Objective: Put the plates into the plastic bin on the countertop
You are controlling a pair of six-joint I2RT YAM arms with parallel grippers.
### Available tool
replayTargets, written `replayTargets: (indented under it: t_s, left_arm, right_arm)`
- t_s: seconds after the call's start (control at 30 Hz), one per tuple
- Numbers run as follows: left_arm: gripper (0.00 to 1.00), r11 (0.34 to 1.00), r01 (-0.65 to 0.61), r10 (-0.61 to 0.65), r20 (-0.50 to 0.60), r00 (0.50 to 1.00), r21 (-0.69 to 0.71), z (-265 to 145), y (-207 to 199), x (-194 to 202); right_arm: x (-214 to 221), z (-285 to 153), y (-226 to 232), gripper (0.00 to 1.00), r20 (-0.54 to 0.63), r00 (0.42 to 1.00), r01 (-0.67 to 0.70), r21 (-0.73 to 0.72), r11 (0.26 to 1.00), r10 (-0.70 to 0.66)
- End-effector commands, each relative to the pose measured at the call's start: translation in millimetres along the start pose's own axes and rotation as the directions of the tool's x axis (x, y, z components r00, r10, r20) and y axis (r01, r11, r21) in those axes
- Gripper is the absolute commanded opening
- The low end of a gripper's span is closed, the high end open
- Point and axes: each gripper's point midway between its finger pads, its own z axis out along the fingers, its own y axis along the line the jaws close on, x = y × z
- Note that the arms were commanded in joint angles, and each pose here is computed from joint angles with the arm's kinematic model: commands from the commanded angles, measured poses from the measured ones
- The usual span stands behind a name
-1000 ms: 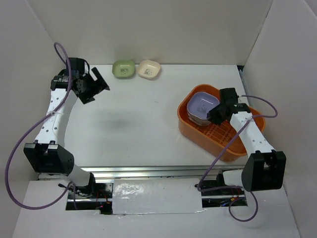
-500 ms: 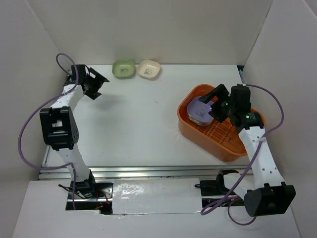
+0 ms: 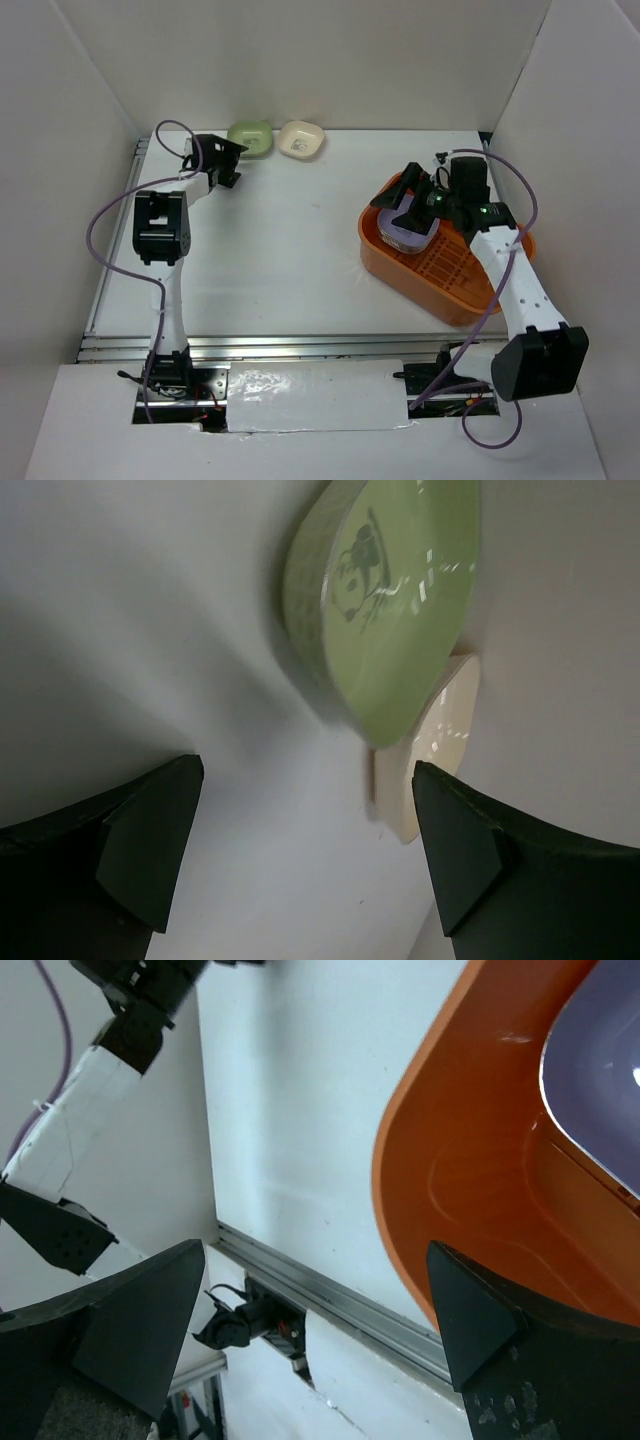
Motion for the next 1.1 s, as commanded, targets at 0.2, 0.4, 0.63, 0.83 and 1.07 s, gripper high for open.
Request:
replayTargets:
  t_s: [0.2, 0.4, 0.63, 0.83, 1.07]
  left_arm:
    - [0.94, 0.991, 0.125, -0.114, 0.186, 0.976, -0.045, 43, -16, -12]
    - [0.63, 0.976, 0.147, -0.105, 0.249, 0.963, -0.158, 47, 1, -17]
    - [0.18, 0.987, 0.112, -0.077, 0.266, 0.961, -0.119, 52, -6, -30]
    - [0.0, 0.991, 0.058, -0.02, 0.299, 0.954, -0.119, 17, -35, -50]
    - [0.0, 0.97, -0.083, 0.146, 0.275, 0.95, -0.229, -106, -41, -24]
  right_arm:
    - [-34, 22, 23, 1.0, -0.003, 0.999, 0.041, -0.019, 0.999, -0.041]
    - [-53, 11, 28, 1.0, 0.046, 0.997, 0.062, 0.017, 0.998, -0.062]
    - [-65, -8, 42, 1.0, 0.081, 0.99, 0.116, -0.007, 0.993, -0.115]
    - [-55, -7, 38, 1.0, 0.039, 0.992, 0.12, -0.027, 0.992, -0.118]
    - [-46, 7, 45, 1.0, 0.007, 0.98, 0.199, -0.006, 0.98, -0.199]
